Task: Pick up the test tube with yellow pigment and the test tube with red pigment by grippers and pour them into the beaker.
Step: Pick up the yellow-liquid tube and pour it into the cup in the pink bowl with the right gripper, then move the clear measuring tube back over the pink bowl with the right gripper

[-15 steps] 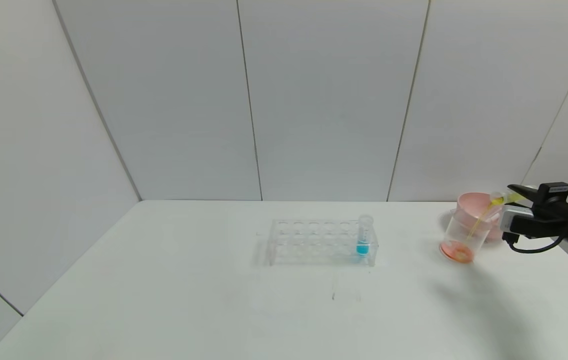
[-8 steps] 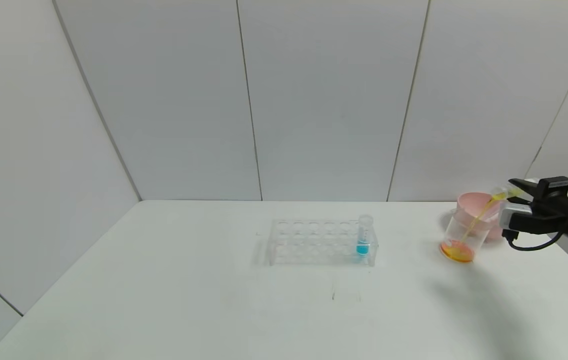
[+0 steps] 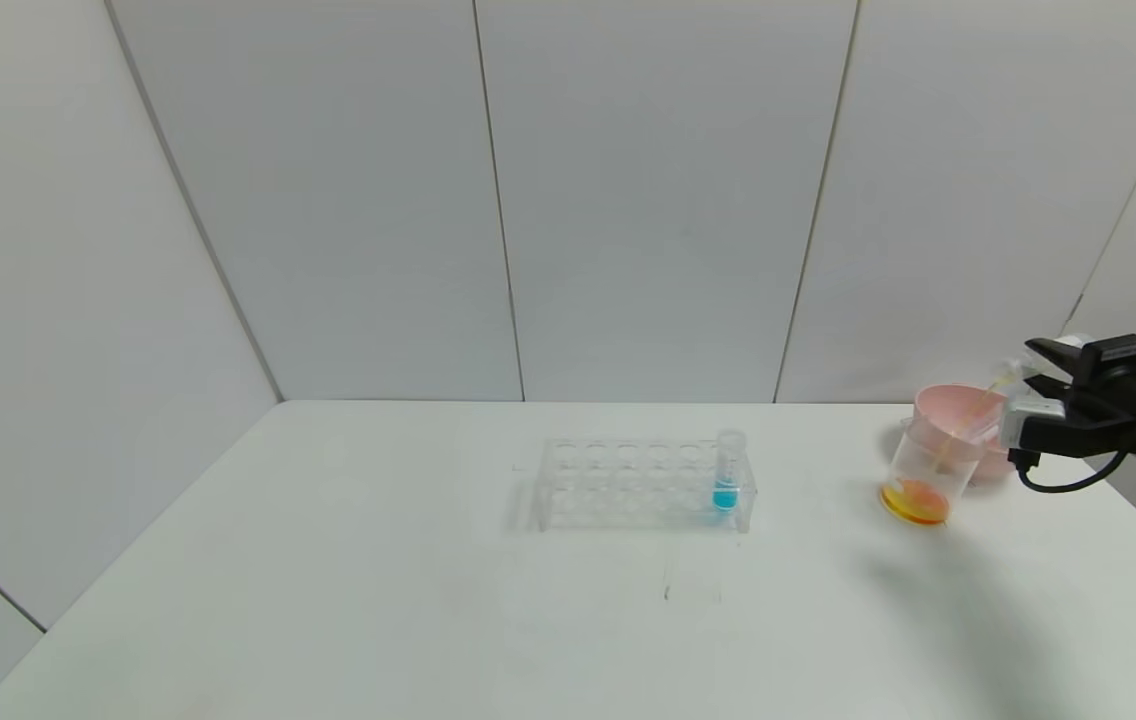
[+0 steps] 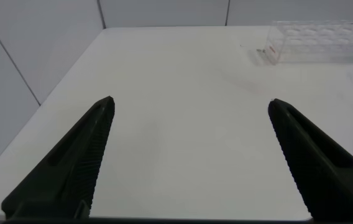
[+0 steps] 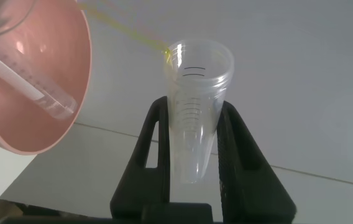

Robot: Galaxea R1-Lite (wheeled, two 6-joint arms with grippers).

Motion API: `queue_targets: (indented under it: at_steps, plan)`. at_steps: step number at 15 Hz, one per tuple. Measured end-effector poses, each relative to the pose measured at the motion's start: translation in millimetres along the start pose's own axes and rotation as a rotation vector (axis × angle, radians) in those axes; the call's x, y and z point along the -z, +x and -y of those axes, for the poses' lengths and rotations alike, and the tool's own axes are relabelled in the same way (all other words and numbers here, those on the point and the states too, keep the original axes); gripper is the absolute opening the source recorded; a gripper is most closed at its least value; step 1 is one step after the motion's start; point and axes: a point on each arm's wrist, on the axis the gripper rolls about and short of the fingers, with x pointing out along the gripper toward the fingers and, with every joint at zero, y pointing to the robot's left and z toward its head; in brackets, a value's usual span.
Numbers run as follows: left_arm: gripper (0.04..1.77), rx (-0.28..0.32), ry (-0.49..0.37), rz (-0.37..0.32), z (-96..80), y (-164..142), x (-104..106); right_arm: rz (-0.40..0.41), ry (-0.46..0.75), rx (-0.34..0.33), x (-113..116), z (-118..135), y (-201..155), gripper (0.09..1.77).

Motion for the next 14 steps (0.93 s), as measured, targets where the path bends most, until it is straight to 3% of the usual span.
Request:
queue_targets:
  at_steps: [6,8,10,14]
  plan:
    - [1.76,0.000,0.000,0.000,0.0,0,0,-0.012,0.002,0.000,0,1,1,0.51]
    - [1.76,0.000,0.000,0.000,0.0,0,0,-0.032,0.052,-0.008,-4,1,2,0.51]
    - [1.76,0.000,0.000,0.000,0.0,0,0,-0.034,0.203,0.012,-9,9,8,0.51]
    - [1.76,0.000,0.000,0.000,0.0,0,0,-0.085,0.690,0.057,-16,38,29,0.51]
